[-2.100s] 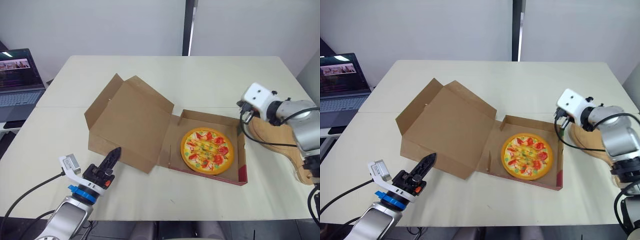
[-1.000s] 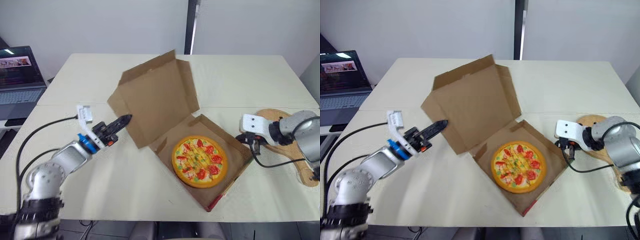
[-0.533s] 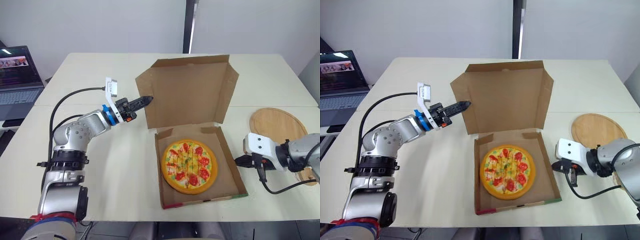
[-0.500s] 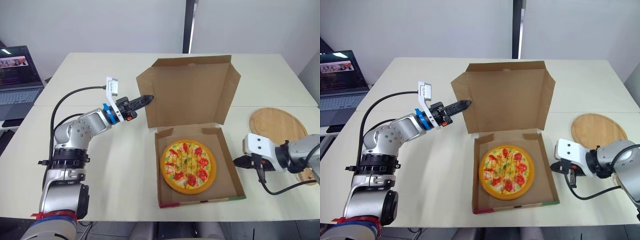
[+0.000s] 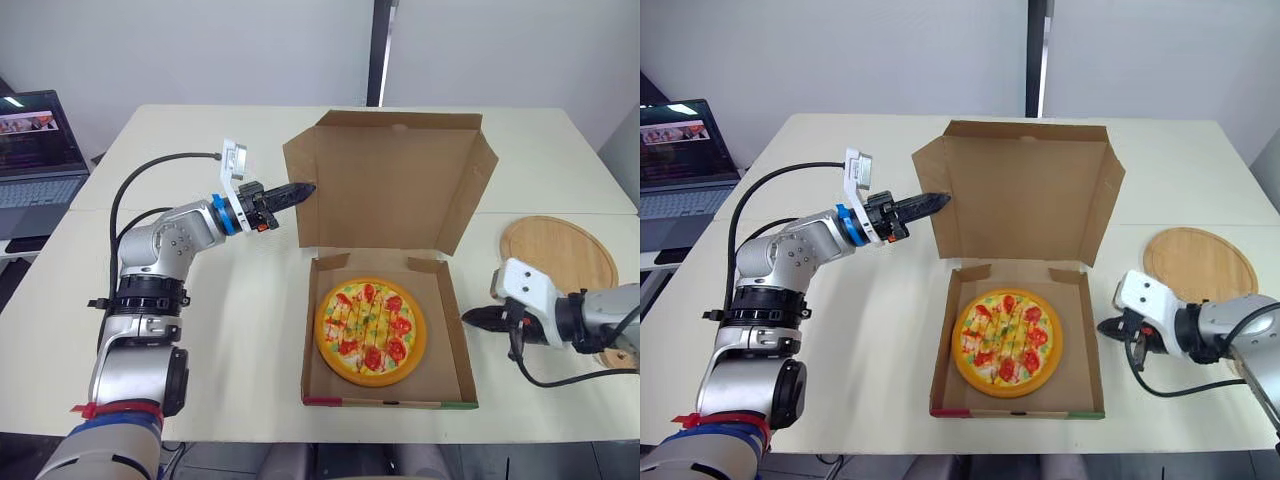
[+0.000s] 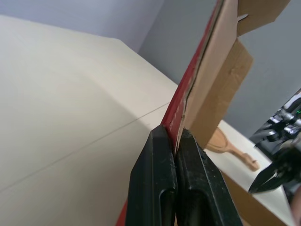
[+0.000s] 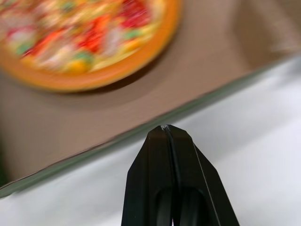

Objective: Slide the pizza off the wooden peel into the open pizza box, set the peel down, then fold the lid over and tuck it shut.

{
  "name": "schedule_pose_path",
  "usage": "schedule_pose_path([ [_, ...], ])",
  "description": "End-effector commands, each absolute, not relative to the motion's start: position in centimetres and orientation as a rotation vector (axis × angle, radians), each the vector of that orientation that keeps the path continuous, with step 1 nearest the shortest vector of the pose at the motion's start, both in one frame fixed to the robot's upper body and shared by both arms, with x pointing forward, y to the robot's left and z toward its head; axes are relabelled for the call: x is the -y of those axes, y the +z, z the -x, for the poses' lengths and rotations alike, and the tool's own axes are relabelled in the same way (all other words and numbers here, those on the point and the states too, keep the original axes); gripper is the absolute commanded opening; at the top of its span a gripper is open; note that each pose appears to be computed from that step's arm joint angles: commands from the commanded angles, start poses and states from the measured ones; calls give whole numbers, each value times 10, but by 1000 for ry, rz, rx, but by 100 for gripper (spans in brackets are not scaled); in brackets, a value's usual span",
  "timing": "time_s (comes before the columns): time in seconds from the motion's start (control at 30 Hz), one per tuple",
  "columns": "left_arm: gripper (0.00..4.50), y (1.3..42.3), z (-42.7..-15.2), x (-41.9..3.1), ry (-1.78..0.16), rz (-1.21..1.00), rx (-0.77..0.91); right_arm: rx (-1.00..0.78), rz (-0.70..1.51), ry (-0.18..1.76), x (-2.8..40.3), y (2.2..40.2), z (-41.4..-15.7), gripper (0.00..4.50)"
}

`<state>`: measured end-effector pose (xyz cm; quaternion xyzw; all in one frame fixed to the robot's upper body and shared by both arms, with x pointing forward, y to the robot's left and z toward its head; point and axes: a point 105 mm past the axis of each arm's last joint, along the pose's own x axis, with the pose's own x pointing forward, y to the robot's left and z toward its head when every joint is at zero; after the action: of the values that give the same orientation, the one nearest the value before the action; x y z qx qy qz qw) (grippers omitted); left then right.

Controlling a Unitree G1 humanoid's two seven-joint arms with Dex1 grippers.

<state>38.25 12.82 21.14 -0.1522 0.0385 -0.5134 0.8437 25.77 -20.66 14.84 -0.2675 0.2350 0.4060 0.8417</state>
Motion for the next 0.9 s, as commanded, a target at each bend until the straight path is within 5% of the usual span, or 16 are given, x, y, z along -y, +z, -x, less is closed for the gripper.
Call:
schedule_pose_path([
  [0.03,0,229,-377,-126,-1084,210,43,-314,518,698,223,185,-273,99],
  [0.23,0,232,-371,-127,-1052,112,110,-107,341,533,224,220,-293,311],
  [0.8,0,238,-366,-117,-1020,-11,181,-19,195,491,190,225,-324,311],
  [0.9,0,238,-366,-115,-1019,-20,184,-8,196,491,187,226,-328,257],
])
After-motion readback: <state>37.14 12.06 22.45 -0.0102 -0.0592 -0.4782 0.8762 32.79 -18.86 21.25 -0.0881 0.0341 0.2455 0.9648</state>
